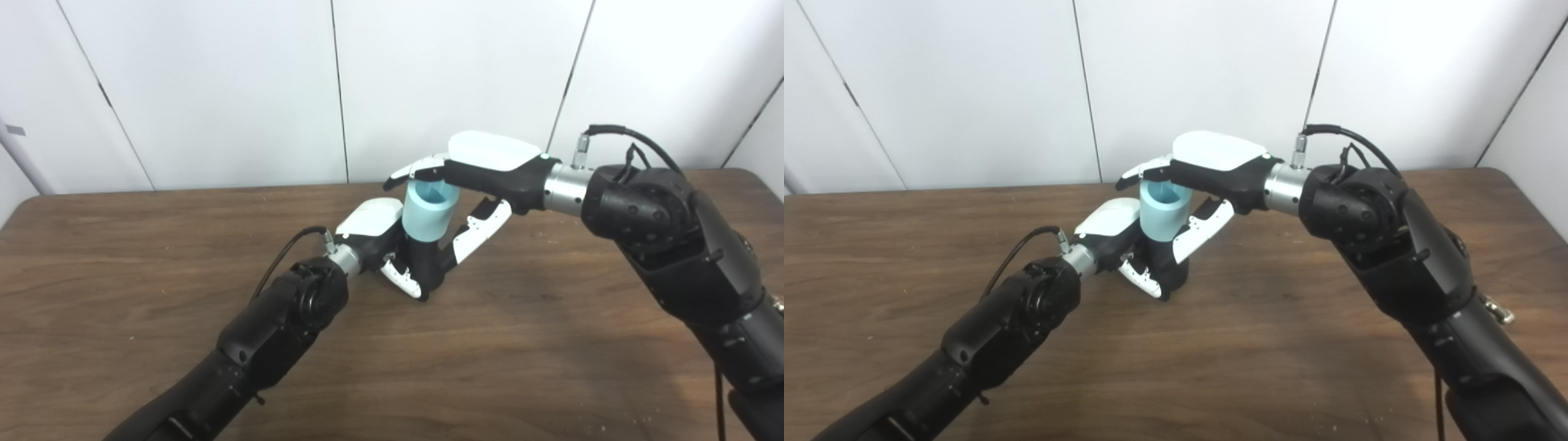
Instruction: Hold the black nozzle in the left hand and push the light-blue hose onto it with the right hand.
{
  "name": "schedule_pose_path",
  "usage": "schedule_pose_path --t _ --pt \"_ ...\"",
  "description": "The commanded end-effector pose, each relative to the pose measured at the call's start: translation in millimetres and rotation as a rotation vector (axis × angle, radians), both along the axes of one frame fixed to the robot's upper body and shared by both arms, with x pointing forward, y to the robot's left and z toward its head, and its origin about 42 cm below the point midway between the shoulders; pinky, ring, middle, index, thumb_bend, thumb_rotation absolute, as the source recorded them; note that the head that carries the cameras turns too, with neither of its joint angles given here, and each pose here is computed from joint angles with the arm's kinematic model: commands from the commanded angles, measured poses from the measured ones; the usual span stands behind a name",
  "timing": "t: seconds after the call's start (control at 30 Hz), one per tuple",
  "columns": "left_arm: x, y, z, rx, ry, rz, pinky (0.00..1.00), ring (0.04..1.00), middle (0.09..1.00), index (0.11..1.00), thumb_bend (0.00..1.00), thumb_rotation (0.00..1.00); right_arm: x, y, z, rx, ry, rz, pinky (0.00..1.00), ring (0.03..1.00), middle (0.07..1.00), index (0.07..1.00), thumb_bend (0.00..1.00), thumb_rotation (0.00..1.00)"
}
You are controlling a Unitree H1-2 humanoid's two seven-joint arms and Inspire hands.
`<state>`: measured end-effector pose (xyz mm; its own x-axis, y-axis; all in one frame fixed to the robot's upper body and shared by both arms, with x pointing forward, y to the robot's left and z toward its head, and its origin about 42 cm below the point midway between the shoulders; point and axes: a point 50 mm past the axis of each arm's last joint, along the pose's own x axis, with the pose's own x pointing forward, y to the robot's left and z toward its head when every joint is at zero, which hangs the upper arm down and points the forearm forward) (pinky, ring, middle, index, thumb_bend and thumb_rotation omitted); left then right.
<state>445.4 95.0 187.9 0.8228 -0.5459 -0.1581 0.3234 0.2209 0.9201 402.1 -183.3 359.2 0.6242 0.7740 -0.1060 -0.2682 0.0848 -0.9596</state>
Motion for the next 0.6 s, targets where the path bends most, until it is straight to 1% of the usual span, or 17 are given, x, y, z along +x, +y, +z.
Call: schedule_pose_path --t 0.0,0.13,0.3,0.4,0.57 --pt "-19.5 34.4 -67.8 0.110 0.273 0.078 0.56 0.534 0.507 0.474 0.52 0.00 -3.7 9.1 -3.6 -0.037 0.044 0.054 0.78 0.881 0.874 0.861 0.76 0.82" --pt "-20.1 38.3 -65.4 0.065 0.272 0.094 0.55 0.537 0.513 0.472 0.52 0.00 -5.0 9.5 -3.7 -0.041 0.045 0.055 0.78 0.881 0.874 0.861 0.76 0.82" --pt "-18.6 45.2 -65.0 0.036 0.286 0.116 0.58 0.544 0.527 0.464 0.52 0.00 -5.0 7.8 -5.8 -0.047 0.050 0.056 0.78 0.881 0.874 0.860 0.76 0.82" --pt "-19.1 48.9 -64.8 0.016 0.293 0.127 0.58 0.529 0.524 0.464 0.52 0.00 -4.5 7.0 -8.2 -0.053 0.058 0.054 0.78 0.881 0.875 0.860 0.77 0.83" --pt "-21.2 51.0 -62.5 -0.034 0.295 0.141 0.53 0.509 0.496 0.478 0.53 0.00 -2.4 8.5 -12.4 -0.065 0.079 0.048 0.79 0.889 0.878 0.865 0.77 0.82"
